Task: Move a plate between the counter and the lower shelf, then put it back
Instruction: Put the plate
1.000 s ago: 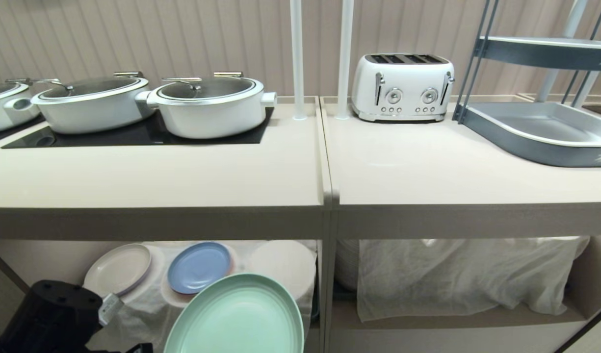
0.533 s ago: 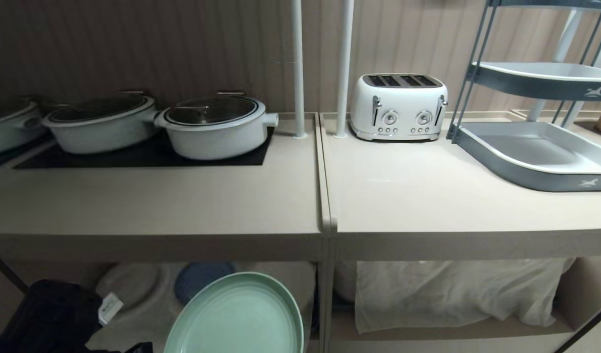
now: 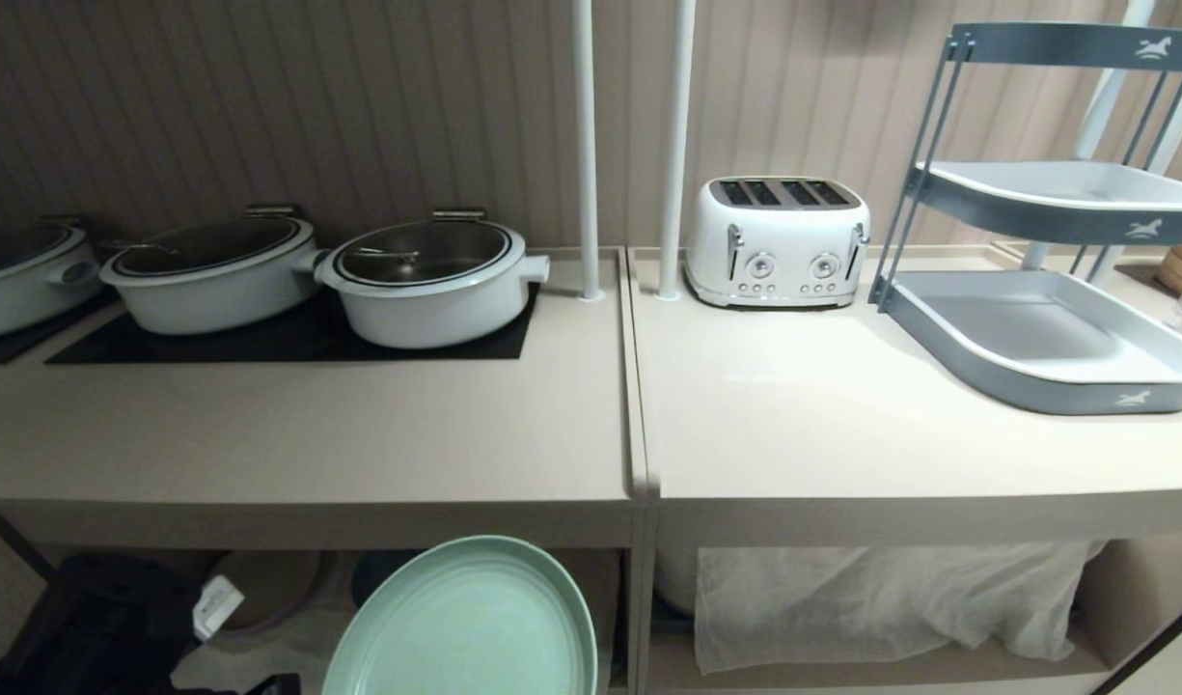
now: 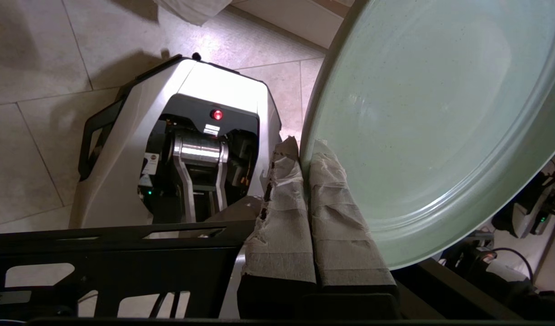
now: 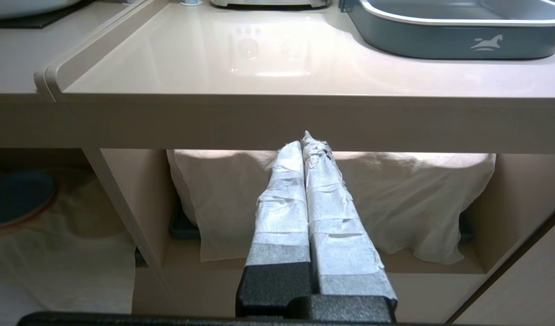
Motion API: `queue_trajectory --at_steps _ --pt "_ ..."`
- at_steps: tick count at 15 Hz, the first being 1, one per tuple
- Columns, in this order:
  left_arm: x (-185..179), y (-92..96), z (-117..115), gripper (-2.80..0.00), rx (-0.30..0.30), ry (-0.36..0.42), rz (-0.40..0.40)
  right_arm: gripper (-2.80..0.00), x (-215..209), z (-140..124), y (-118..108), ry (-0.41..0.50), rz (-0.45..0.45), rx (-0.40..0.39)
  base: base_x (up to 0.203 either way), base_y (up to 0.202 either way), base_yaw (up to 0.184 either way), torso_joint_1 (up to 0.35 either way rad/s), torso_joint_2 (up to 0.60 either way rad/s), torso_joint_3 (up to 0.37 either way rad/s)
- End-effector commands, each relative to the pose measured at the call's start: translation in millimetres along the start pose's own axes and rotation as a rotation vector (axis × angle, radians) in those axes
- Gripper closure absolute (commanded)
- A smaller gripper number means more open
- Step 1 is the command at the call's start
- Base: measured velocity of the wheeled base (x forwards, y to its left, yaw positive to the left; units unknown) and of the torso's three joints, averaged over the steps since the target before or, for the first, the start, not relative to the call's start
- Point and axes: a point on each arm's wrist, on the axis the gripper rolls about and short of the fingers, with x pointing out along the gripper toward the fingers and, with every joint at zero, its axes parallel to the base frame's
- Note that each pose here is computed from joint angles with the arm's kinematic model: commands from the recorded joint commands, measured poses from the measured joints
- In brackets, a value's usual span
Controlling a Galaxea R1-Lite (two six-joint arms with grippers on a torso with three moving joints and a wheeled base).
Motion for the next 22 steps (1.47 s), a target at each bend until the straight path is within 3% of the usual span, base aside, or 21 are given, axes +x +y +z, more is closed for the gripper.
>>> queue_trajectory --at_steps 1,13,22 --pt "0.0 0.1 -0.1 0.00 -0.005 0.000 0.000 0.00 0.0 0.0 0.0 0.000 0.001 0.000 0.000 0.000 0.000 0.170 -0.35 -0.180" --pt "0.0 0.2 1.0 0.00 -0.011 -0.004 0.000 0.00 0.0 0.0 0.0 0.000 0.000 0.000 0.000 0.000 0.000 0.162 -0.33 -0.166" --pt "-0.6 -0.8 1.8 0.00 -0.011 -0.007 -0.005 0.00 0.0 0.0 0.0 0.000 0.000 0.004 0.000 0.000 0.000 0.004 -0.01 -0.003"
